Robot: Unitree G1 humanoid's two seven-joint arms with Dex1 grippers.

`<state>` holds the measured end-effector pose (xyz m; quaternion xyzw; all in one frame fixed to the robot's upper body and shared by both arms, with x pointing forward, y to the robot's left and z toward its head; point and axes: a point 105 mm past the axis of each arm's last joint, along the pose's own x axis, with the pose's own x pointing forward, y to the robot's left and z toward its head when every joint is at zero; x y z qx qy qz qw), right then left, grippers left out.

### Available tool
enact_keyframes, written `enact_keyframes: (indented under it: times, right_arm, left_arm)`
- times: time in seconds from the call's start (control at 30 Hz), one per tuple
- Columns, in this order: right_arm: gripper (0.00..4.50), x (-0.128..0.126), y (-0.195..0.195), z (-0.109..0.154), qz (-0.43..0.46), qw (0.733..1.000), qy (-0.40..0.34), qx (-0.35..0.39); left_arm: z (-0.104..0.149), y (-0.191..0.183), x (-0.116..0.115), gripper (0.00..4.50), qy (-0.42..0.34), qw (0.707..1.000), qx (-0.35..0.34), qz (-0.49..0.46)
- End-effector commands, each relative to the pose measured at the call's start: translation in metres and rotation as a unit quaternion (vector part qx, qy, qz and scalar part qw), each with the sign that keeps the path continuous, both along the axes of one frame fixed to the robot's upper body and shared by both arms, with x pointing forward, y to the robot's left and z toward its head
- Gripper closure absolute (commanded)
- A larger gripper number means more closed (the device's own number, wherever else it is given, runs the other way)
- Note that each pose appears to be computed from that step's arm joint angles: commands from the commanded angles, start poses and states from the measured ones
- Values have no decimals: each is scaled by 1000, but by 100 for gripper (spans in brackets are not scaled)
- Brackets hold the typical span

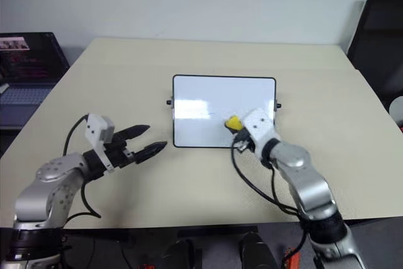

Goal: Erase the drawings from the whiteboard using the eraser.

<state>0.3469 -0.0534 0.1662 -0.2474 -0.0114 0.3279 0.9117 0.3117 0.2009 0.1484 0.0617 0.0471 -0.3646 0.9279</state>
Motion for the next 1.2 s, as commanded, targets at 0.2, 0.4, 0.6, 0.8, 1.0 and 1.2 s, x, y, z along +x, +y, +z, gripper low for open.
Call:
enact_keyframes:
  times: [0.2,0.4,0.6,0.8,1.0,1.2]
  right_arm:
    - [354,42,37,29,26,986,-126,-106]
    - [354,46,53,3,71,980,-94,-162]
    - [354,34,53,-25,121,966,-50,-225]
    - [354,61,38,7,43,962,-129,-236]
    - [354,63,45,8,61,962,-125,-236]
    - [354,37,63,-27,160,943,-60,-285]
  left_arm:
    - [19,-12,3,0,-27,999,8,-25]
    - [15,-16,2,0,-19,999,17,-34]
    - [16,-18,1,0,-18,999,17,-38]
    - [16,-22,1,0,-18,999,16,-44]
    - [16,-25,1,0,-17,999,14,-49]
    - [16,-26,1,0,-16,998,13,-51]
